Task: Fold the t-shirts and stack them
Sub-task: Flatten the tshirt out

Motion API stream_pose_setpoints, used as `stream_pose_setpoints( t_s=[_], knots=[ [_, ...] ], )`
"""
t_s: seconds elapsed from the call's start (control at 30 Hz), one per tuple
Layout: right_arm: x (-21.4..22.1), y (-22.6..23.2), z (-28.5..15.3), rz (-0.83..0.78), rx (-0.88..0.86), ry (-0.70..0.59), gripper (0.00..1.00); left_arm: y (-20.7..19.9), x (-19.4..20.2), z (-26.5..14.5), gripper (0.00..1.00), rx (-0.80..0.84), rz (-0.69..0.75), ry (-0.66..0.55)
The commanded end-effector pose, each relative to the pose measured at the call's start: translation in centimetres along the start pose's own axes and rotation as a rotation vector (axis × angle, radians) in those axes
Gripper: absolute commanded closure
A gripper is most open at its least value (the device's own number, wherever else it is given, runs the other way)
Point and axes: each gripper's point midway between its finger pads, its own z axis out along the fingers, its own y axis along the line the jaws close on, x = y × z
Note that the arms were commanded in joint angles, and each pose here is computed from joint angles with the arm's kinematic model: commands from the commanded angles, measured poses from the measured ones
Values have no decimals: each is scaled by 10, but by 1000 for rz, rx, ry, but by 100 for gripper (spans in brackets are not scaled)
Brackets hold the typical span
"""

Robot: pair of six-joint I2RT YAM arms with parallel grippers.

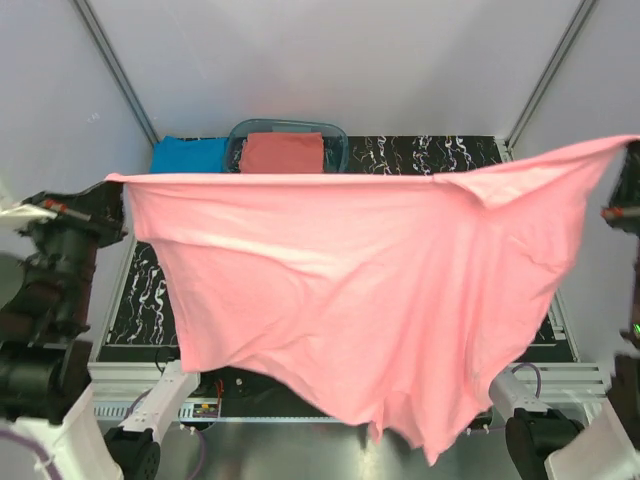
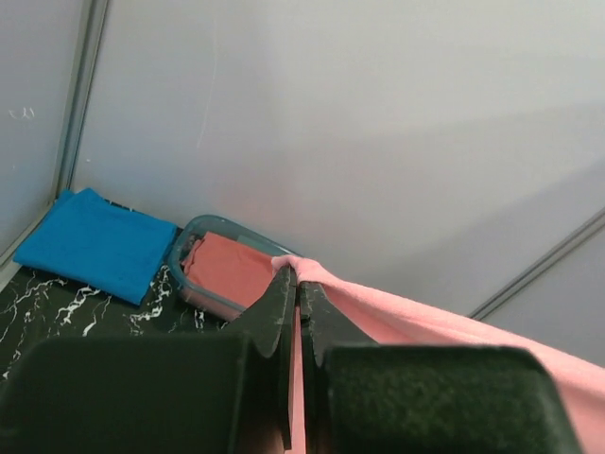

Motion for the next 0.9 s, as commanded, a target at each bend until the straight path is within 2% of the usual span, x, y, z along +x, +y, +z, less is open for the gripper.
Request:
stream_pose_setpoints(
  t_s=[0.0, 0.07, 0.1, 0.17, 0.2, 0.23, 0.27, 0.3, 0.33, 0.47, 0.57, 0.6, 0.67, 0.7, 0.77, 0.87],
  knots=[
    [90, -30, 63, -14, 123, 196, 100, 30, 49, 57, 100, -128, 19, 116],
    [120, -37, 74, -1, 133, 234, 100, 46, 79, 71, 100, -173, 23, 184],
    [161, -52, 79, -3, 172, 317, 100, 63, 112, 82, 100, -216, 31, 253],
    [193, -60, 83, 10, 179, 362, 100, 82, 146, 91, 100, -260, 41, 310],
    [233, -72, 84, 16, 194, 428, 100, 101, 175, 97, 100, -303, 56, 360],
    [250, -77, 82, 20, 203, 456, 100, 112, 195, 100, 100, -320, 67, 391],
    [266, -84, 80, 24, 215, 482, 100, 123, 210, 103, 100, -347, 79, 408],
    [306, -100, 70, 17, 250, 558, 100, 131, 219, 108, 100, -362, 92, 403],
    [319, -104, 72, 30, 250, 563, 100, 150, 247, 107, 100, -400, 109, 455],
    [398, -134, 67, 0, 305, 713, 100, 191, 303, 126, 100, -509, 186, 570],
    [446, -145, 72, -16, 300, 800, 100, 206, 325, 145, 100, -539, 226, 605],
    [452, -145, 77, -26, 286, 816, 100, 216, 344, 154, 100, -555, 249, 651],
    [477, -151, 83, -29, 297, 875, 100, 222, 347, 171, 100, -578, 267, 660],
    [478, -148, 94, -27, 292, 872, 100, 231, 359, 176, 100, -605, 284, 702],
    [502, -149, 97, -23, 276, 952, 100, 238, 361, 185, 100, -633, 297, 721],
    [512, -145, 113, -18, 262, 985, 100, 232, 355, 206, 100, -615, 302, 722]
  ],
)
